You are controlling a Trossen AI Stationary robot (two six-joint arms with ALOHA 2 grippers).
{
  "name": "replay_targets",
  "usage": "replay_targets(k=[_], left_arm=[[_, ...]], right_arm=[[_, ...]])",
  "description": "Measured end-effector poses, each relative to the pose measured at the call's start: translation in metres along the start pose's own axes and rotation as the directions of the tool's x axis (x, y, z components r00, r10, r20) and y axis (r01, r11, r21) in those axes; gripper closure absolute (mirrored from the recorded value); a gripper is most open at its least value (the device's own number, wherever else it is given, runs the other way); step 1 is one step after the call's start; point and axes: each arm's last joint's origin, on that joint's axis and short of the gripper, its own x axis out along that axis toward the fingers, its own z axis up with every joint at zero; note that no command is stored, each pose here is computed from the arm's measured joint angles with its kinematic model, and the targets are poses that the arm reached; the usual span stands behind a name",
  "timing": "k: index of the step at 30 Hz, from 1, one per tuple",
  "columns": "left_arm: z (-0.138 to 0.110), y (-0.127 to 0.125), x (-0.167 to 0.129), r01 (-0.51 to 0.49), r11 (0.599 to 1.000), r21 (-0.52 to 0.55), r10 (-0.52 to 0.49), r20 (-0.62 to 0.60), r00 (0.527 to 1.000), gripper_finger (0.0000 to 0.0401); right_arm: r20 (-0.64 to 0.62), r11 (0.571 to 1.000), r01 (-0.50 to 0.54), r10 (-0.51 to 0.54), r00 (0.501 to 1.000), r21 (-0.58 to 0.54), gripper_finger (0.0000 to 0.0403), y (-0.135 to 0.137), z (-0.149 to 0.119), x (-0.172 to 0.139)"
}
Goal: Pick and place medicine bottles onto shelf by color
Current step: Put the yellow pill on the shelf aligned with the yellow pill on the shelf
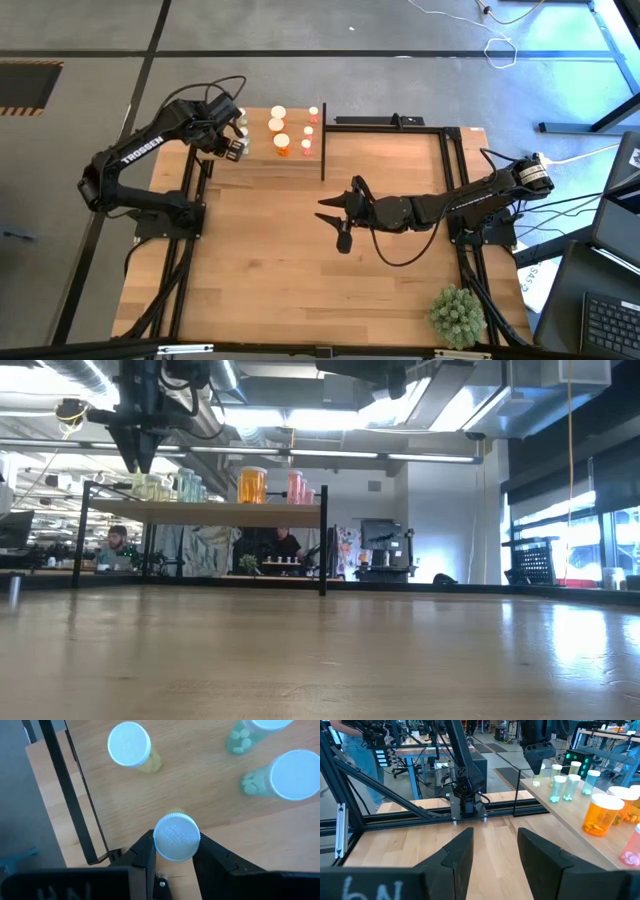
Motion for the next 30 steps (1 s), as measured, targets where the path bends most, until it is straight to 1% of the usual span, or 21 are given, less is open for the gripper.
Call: replay_targets(k=[14, 19, 25, 30], left_arm=[[0.001, -0.002, 0.002, -0.001, 1.0, -0.001, 0.001, -0.004, 1.0, 0.0309], [0.001, -0.003, 0.005, -0.015, 1.0, -0.01, 0.015, -0.032, 0.999, 0.0309], [0.004, -0.004, 0.006, -0.009, 1.0, -0.015, 0.008, -0.019, 1.0, 0.0309], [0.006, -0.007, 0.011, -0.024, 1.0, -0.012, 0.024, -0.04, 0.999, 0.0309]], right_arm=[[0.0, 1.0, 0.0, 0.0, 1.0, -0.002, 0.0247, 0.0, 0.0, 0.0], [0.0, 1.0, 0.0, 0.0, 1.0, 0.0, 0.0247, 0.0, 0.0, 0.0], [0.0, 1.0, 0.0, 0.0, 1.0, 0.0, 0.0247, 0.0, 0.0, 0.0], [0.0, 1.0, 0.0, 0.0, 1.0, 0.0, 0.0247, 0.0, 0.0, 0.0]])
